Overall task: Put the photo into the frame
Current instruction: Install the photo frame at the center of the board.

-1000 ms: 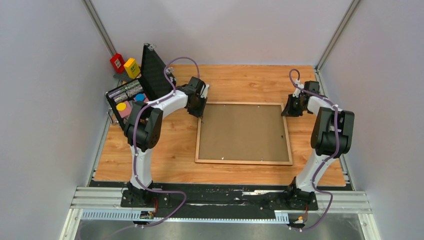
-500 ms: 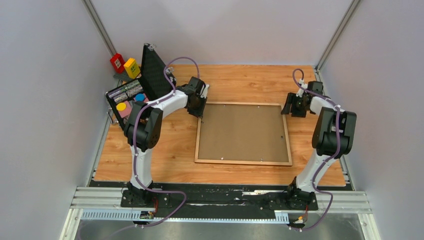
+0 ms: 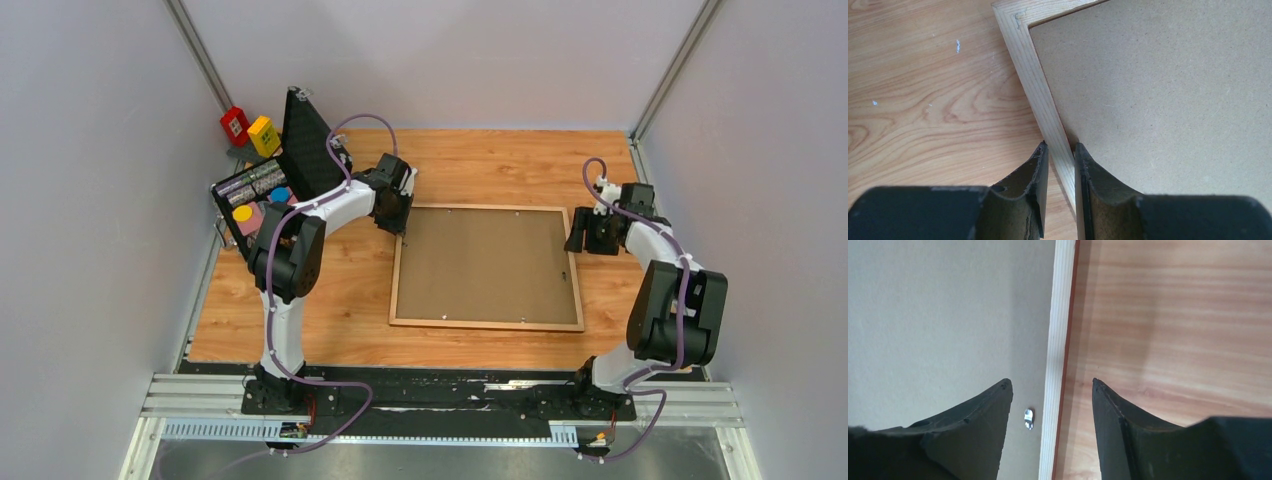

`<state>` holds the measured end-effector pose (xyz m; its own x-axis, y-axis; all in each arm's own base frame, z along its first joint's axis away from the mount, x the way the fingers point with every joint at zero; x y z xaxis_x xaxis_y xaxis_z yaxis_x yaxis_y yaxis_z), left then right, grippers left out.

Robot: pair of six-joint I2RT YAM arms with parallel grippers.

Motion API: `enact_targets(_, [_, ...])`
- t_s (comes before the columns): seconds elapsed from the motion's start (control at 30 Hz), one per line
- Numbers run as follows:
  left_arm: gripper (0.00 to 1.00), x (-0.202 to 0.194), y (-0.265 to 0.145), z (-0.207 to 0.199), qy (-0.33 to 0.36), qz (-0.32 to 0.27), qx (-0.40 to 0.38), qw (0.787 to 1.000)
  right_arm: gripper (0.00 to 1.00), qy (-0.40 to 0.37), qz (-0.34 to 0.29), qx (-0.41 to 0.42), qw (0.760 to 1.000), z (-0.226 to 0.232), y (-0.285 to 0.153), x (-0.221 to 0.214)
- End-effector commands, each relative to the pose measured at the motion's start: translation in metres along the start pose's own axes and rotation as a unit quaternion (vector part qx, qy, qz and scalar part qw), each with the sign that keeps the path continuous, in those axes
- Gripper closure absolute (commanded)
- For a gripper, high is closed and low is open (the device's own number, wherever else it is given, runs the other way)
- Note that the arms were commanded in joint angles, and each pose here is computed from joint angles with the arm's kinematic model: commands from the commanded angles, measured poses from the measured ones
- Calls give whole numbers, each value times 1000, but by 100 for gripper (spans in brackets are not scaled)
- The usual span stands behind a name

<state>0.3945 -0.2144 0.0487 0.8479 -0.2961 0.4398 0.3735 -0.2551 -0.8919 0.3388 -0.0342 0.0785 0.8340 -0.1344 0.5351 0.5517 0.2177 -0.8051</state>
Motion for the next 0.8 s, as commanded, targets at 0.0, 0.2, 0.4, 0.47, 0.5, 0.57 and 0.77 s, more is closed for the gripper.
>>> enact_targets(0.0, [100, 13, -16, 1, 5, -28, 1, 1000, 41, -26, 0, 16, 1000, 10, -11, -11])
enact_targets(0.2, [100, 13, -18, 2, 8, -31, 4, 999, 41, -32, 24, 20, 999, 18, -9, -25])
enact_targets(0.4, [100, 13, -19, 3, 10, -32, 6, 999, 42, -32, 52, 14, 998, 18, -2, -38])
enact_targets(0.47, [100, 12, -19, 3, 10, -31, 5, 999, 42, -35, 58, 8, 998, 16, -2, -41])
enact_targets(0.5, [100, 12, -19, 3, 10, -31, 5, 999, 43, -36, 60, 4, 998, 16, -2, -43])
enact_targets(0.57, [100, 12, -18, 3, 9, -30, 4, 999, 43, -39, 67, -2, 997, 14, -2, -47])
enact_targets(0.77, [100, 11, -17, 2, 9, -28, 1, 1000, 44, -43, 85, -16, 995, 10, -2, -58])
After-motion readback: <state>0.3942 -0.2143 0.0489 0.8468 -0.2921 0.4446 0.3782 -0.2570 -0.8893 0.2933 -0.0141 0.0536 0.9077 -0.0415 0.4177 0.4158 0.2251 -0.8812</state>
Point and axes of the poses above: each gripper's point midway between its finger pads, its own y axis out along the fingers, its own z axis along the line the jaws close on, x = y × z, the point moved 2 cm from there along -y, back along the fingers, and after that the axes turned 3 degrees about y, right-handed, at the moved point
